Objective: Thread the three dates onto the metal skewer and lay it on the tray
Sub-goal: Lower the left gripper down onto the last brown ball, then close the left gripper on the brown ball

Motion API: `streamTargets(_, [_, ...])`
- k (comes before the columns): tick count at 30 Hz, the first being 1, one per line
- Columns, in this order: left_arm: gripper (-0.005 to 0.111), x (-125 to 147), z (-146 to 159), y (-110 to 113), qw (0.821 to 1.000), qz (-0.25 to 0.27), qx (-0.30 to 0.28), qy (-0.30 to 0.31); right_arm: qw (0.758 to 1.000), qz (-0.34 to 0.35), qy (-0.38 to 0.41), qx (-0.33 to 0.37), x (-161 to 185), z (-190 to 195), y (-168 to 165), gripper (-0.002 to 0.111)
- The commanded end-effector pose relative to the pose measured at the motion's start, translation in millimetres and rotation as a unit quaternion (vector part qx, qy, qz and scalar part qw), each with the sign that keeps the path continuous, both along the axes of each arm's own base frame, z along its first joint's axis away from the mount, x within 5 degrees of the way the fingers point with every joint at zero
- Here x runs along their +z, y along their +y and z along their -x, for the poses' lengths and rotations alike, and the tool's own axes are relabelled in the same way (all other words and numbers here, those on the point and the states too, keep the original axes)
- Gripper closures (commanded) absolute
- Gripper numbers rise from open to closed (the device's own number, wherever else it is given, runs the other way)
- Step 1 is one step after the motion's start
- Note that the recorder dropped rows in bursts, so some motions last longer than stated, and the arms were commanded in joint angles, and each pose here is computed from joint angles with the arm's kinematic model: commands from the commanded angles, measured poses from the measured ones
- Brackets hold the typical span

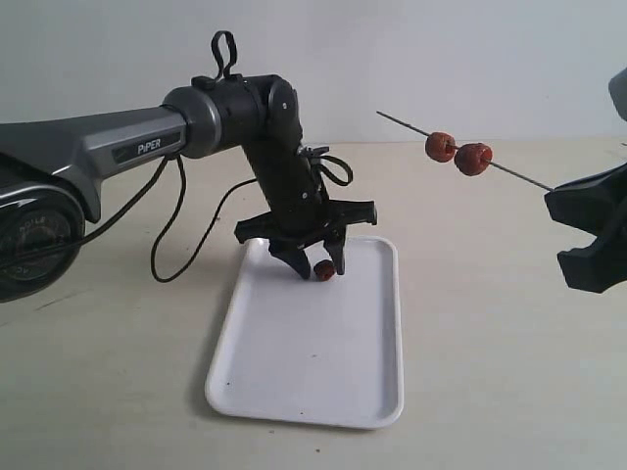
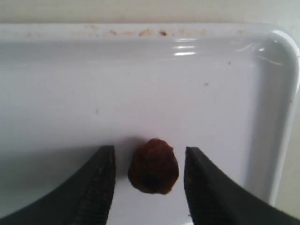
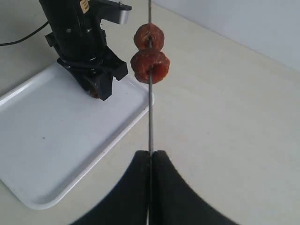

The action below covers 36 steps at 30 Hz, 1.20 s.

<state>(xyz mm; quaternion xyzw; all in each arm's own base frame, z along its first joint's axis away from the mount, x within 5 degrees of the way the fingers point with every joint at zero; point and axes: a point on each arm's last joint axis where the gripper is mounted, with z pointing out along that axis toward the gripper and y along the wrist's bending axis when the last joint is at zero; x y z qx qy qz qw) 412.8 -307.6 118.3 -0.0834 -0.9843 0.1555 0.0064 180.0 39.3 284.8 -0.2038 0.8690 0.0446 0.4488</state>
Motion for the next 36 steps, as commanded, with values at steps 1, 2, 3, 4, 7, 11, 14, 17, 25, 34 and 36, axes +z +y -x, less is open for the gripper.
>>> streamTargets(1, [0.059, -10.0, 3.6, -0.3, 1.0, -0.016, -0.008, 0.014, 1.0, 0.001, -0.006, -0.003, 0.3, 1.0, -1.4, 0.108])
streamTargets(2, [0.059, -10.0, 3.7, -0.2, 1.0, -0.016, -0.008, 0.015, 1.0, 0.001, -0.006, -0.003, 0.3, 1.0, -1.4, 0.108])
streamTargets(3, [0.059, -10.0, 4.1, -0.1, 1.0, -0.017, -0.009, 0.017, 1.0, 0.001, -0.006, -0.003, 0.3, 1.0, -1.4, 0.108])
streamTargets(4, [0.059, -10.0, 4.0, -0.1, 1.0, -0.017, -0.01, 0.016, 1.0, 0.001, -0.006, -0.003, 0.3, 1.0, -1.4, 0.108])
streamTargets(7, [0.06, -10.0, 3.9, -0.1, 1.0, -0.017, -0.01, 0.015, 1.0, 0.001, -0.006, -0.003, 0.3, 1.0, -1.4, 0.108])
streamTargets(11, [0.06, -10.0, 3.7, -0.3, 1.0, -0.016, -0.01, 0.014, 1.0, 0.001, -0.006, -0.003, 0.3, 1.0, -1.4, 0.108])
streamTargets(14, [0.062, -10.0, 3.9, -0.2, 1.0, -0.017, -0.009, 0.016, 1.0, 0.001, -0.006, -0.003, 0.3, 1.0, -1.4, 0.108])
streamTargets(17, [0.071, -10.0, 4.0, -0.1, 1.0, -0.017, -0.009, 0.016, 1.0, 0.001, -0.006, -0.003, 0.3, 1.0, -1.4, 0.108])
streamTargets(25, [0.073, -10.1, 5.5, 0.5, 0.999, -0.02, -0.011, 0.024, 1.0, 0.001, -0.006, -0.003, 0.3, 1.0, -1.4, 0.108])
streamTargets(34, [0.073, -10.1, 6.0, 0.8, 0.999, -0.021, -0.026, 0.023, 1.0, 0.001, -0.006, -0.003, 0.3, 1.0, -1.4, 0.108])
streamTargets(36, [0.073, -10.1, 6.0, 0.8, 0.999, -0.021, -0.026, 0.023, 1.0, 0.001, -0.006, -0.003, 0.3, 1.0, -1.4, 0.108])
